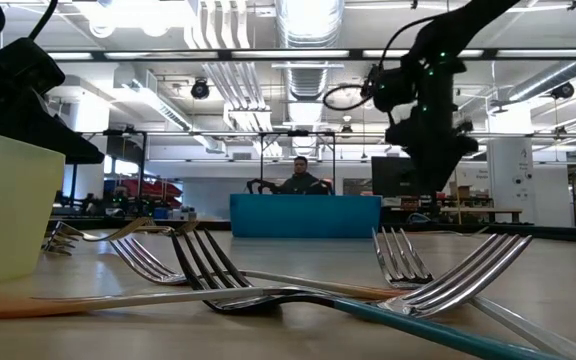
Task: Sort silverware by color (type)
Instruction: Put the orange fork into the blue bin
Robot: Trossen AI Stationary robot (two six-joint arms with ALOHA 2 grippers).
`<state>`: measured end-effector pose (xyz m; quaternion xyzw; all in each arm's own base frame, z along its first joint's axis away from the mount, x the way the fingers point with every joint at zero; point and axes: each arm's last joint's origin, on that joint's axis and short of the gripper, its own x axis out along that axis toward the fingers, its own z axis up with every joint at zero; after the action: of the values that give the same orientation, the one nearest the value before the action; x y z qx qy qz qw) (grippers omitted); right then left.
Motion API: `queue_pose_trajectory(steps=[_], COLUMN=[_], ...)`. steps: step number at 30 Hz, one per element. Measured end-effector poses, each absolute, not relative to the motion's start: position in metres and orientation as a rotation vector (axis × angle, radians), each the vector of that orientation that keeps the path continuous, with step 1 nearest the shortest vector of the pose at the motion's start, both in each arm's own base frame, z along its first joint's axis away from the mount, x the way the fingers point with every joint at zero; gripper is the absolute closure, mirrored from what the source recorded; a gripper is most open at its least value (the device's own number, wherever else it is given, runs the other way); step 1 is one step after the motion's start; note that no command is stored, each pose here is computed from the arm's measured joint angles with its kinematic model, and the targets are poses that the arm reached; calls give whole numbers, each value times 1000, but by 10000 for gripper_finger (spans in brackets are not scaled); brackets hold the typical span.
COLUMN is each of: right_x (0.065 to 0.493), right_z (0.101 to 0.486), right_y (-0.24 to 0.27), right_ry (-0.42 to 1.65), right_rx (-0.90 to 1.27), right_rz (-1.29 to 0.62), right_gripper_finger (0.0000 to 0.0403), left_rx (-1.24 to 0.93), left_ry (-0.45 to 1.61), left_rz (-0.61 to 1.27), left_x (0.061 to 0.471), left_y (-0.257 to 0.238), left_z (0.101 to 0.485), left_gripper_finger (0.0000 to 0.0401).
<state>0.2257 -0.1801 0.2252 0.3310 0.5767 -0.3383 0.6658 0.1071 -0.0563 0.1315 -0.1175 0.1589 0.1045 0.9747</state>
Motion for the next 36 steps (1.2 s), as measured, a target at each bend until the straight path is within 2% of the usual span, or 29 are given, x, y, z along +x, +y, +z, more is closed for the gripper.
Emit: queue_pose_trajectory(steps=[3,8,15,26,36], right_x=[225,215,189,194,193], right_z=[224,213,191,168,146], right_y=[-195,-227,-263,-288,-314], right_ry=[1336,1341,1376,1451,1503], right_rx=[722,804,904,824,838], right_rz=[-834,-798,-863,-753,-711], right_gripper_finger=[228,229,229,251,270], left_rx=[-237,-237,-237,-237,-237], left_ry=[320,320,320,320,320], left_rz=[211,211,211,211,211], left_x=[107,107,107,107,107], left_y=[-56,-56,-56,-56,-56], left_z=[132,131,132,131,132], left_gripper_finger=[324,324,324,324,324])
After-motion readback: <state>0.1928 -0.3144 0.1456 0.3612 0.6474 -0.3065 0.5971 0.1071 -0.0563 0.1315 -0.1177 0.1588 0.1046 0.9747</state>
